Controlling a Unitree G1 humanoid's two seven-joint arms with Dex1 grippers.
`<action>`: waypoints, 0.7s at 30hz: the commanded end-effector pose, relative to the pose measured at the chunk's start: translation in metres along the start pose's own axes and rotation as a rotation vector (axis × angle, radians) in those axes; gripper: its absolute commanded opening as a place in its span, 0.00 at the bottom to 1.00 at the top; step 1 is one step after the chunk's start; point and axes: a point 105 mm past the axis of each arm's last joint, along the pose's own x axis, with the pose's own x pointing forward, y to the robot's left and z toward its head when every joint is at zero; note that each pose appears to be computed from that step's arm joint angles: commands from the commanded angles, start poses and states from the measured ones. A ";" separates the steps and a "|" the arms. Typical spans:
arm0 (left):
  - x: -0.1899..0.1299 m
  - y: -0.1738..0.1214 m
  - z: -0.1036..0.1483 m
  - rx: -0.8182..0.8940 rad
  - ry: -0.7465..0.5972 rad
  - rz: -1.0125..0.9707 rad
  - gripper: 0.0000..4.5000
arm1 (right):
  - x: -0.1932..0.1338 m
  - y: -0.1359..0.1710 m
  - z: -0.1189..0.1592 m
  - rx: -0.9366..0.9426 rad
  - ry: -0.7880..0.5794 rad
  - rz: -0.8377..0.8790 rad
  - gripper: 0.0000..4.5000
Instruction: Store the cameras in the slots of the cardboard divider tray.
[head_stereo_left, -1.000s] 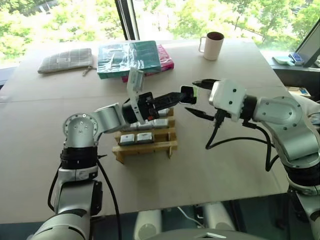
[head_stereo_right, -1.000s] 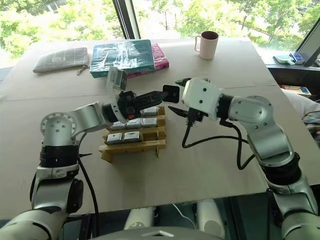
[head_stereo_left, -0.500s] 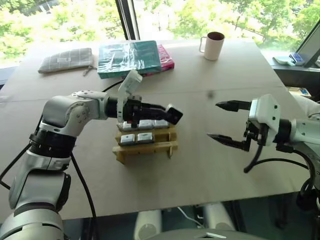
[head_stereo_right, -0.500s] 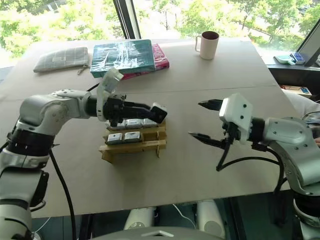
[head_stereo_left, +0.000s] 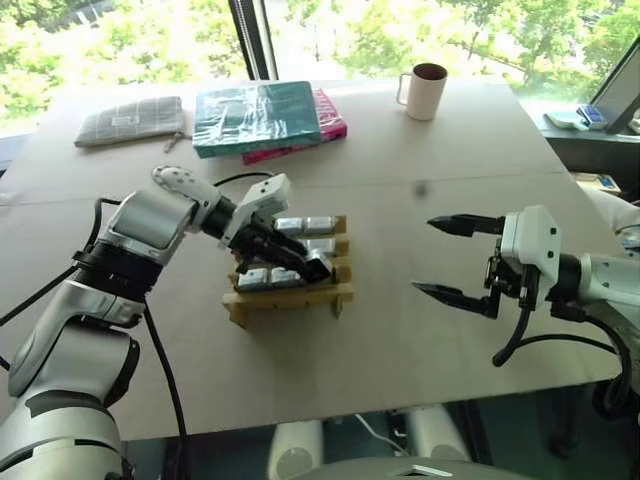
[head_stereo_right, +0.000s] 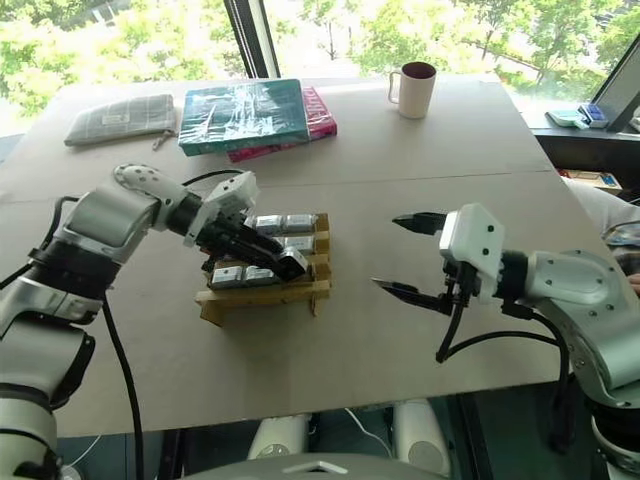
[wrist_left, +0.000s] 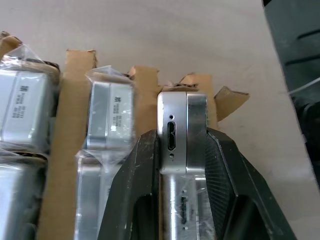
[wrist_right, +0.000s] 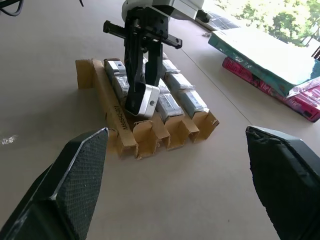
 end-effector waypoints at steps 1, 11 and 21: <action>-0.005 0.006 0.004 0.059 0.051 0.068 0.15 | -0.002 0.001 0.009 -0.068 -0.012 -0.014 0.97; -0.003 -0.008 0.010 0.154 0.082 0.137 0.47 | -0.003 0.001 0.005 -0.078 0.005 -0.028 1.00; -0.079 -0.027 0.064 -0.153 -0.546 0.246 0.88 | -0.008 -0.003 -0.001 -0.058 0.012 -0.125 1.00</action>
